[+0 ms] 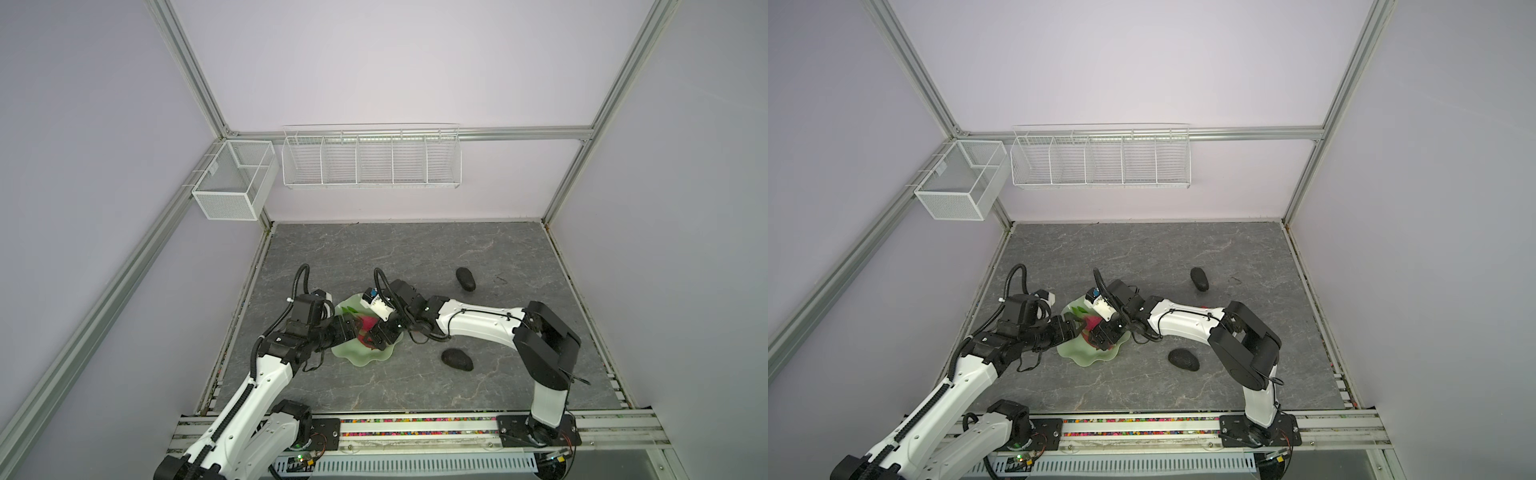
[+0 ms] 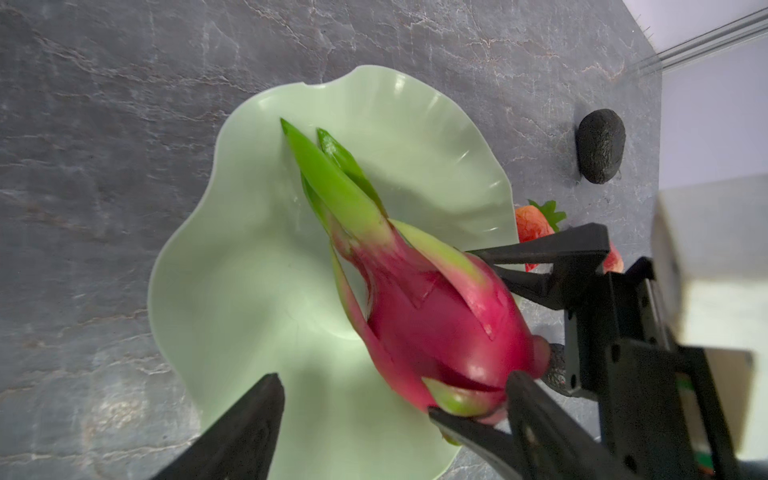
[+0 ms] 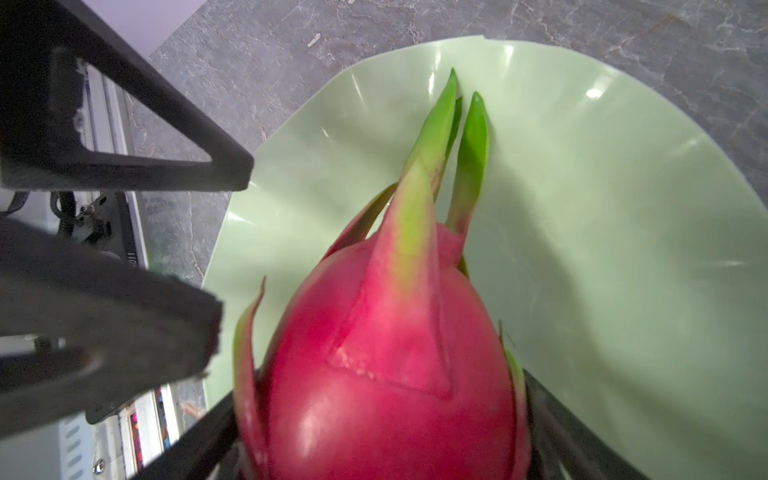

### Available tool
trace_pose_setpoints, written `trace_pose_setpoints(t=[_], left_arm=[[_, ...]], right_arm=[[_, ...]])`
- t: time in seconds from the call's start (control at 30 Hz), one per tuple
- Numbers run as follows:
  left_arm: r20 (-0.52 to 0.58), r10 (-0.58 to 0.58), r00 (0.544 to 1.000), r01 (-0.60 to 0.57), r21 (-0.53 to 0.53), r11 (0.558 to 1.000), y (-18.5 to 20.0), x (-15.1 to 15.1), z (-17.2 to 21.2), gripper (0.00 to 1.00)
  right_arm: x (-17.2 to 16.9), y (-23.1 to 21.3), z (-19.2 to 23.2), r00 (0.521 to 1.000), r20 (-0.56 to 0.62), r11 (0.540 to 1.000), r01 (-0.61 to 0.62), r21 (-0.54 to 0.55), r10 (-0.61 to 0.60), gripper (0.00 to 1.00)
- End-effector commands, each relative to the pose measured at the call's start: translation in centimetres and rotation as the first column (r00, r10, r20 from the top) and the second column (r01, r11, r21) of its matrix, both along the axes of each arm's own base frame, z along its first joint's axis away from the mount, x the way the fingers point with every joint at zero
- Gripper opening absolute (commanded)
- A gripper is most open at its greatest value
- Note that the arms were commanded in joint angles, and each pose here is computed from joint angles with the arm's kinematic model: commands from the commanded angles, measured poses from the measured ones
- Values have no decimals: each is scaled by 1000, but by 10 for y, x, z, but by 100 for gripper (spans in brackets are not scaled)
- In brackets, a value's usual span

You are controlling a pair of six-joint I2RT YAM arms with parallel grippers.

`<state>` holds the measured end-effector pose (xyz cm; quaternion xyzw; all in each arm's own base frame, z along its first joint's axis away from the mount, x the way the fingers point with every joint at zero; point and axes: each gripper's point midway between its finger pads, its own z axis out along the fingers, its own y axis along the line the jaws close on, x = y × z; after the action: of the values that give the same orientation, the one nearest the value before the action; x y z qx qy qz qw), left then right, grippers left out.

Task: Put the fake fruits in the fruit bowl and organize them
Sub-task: 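Carry the dragon fruit with the right gripper into the green bowl and release, then move the right gripper to the nearer avocado and grasp it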

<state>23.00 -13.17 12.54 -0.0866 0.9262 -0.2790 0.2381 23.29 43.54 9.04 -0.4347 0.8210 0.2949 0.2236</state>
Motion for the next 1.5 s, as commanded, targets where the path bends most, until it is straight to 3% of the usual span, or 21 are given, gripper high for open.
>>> trace_pose_setpoints(t=[0.0,0.43,0.53,0.63,0.73,0.8,0.97,1.2,1.33,1.47], left_arm=[[7,-10,1000,10,-15,1000,-4,1,-1,83],[52,-3,999,3,-11,1000,-3,5,9,83],[83,-9,997,9,-9,1000,-2,8,18,85],[118,-43,992,46,-20,999,-8,10,26,87],[183,-113,977,119,-20,993,-24,12,38,90],[234,-180,956,181,14,983,-41,12,48,92],[265,-310,913,296,93,951,-76,14,56,95],[332,-431,839,412,131,902,-118,12,65,99],[361,-454,814,439,128,889,-136,14,69,99],[371,-451,812,442,116,890,-145,20,71,99]], right_arm=[[0,3,0,1000,21,1000,-20,-1,20,90],[4,-12,34,995,103,1000,-17,-9,18,88],[8,-26,50,993,113,1000,28,11,-29,88],[23,-53,63,978,122,985,170,22,-172,88],[50,-101,53,904,79,903,425,-56,-421,88],[62,-134,36,825,59,814,564,-139,-562,88],[70,-177,13,723,70,698,684,-212,-687,88],[119,-265,18,572,161,528,813,-246,-804,89],[147,-306,8,521,175,469,842,-265,-836,89],[170,-319,-15,538,146,489,829,-273,-830,89]])
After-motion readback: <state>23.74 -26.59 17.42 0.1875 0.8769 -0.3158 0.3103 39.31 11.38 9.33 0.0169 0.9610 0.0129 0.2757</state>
